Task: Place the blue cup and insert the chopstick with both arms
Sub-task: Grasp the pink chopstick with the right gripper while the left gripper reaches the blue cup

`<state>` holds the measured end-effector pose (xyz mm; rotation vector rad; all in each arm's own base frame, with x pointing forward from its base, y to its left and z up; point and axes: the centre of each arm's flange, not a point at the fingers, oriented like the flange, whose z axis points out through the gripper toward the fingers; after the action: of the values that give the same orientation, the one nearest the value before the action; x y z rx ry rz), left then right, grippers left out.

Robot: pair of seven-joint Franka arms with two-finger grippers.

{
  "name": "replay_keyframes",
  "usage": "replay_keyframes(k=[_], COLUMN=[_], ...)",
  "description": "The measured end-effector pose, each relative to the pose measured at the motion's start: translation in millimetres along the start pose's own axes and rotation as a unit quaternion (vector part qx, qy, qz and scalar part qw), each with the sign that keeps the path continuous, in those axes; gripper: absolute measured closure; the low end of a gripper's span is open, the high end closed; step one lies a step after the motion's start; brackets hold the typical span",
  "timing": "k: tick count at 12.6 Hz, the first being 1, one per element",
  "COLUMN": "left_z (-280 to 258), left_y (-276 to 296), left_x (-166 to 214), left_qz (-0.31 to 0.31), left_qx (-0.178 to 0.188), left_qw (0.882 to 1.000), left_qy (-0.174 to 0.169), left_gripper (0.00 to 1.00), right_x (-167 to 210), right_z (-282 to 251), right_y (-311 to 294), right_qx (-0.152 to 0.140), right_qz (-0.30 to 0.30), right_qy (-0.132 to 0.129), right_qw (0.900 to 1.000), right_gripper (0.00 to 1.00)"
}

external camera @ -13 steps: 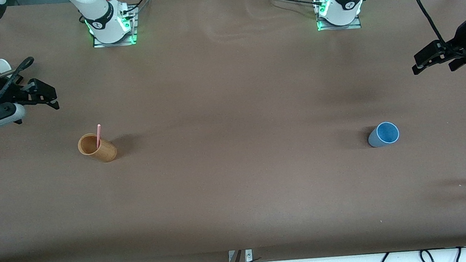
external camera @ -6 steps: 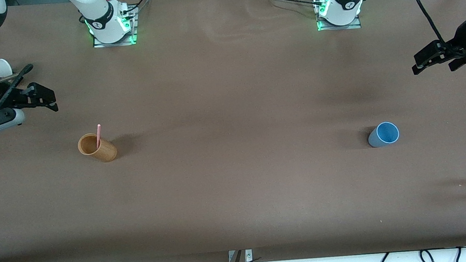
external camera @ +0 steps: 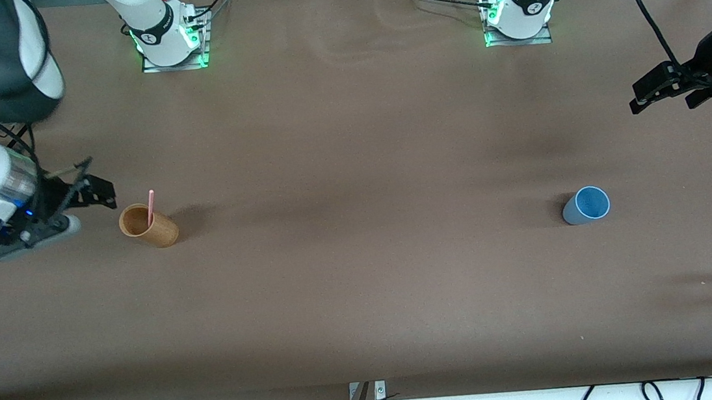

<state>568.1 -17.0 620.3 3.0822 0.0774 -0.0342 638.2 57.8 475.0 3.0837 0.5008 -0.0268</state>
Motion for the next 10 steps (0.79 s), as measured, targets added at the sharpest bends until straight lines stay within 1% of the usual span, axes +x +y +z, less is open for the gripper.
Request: replay_keyframes(k=[2, 4, 7, 9, 10], left_z=[4.0, 16.4, 39.2, 72.8, 98.4], left_y=[-0.2, -0.7, 1.0, 3.3, 3.6], left_x=[2.1, 8.5, 23.8, 38.3, 47.2], left_qz=[0.0, -0.001, 0.0, 0.001, 0.003], left_qx=[0.0, 0.001, 0.001, 0.005, 0.011], left_qw=[1.0, 1.0, 1.0, 0.999, 0.998], left_qy=[-0.004, -0.014, -0.02, -0.045, -0.065], left_gripper=[0.0, 0.0, 0.0, 0.0, 0.0], right_x=[3.2, 0.9, -7.7, -17.3, -22.7], right_z=[43.1, 75.6, 103.0, 122.0, 131.9], right_y=[-0.3, -3.0, -13.1, -17.1, -18.8], right_qx=[0.0, 0.001, 0.008, 0.021, 0.026], right_qz=[-0.001, 0.003, 0.056, 0.098, 0.114], right_qy=[-0.004, -0.008, -0.029, -0.049, -0.06], right_qw=[1.0, 1.0, 0.998, 0.994, 0.991], right_gripper=[0.0, 0.0, 0.0, 0.01, 0.01])
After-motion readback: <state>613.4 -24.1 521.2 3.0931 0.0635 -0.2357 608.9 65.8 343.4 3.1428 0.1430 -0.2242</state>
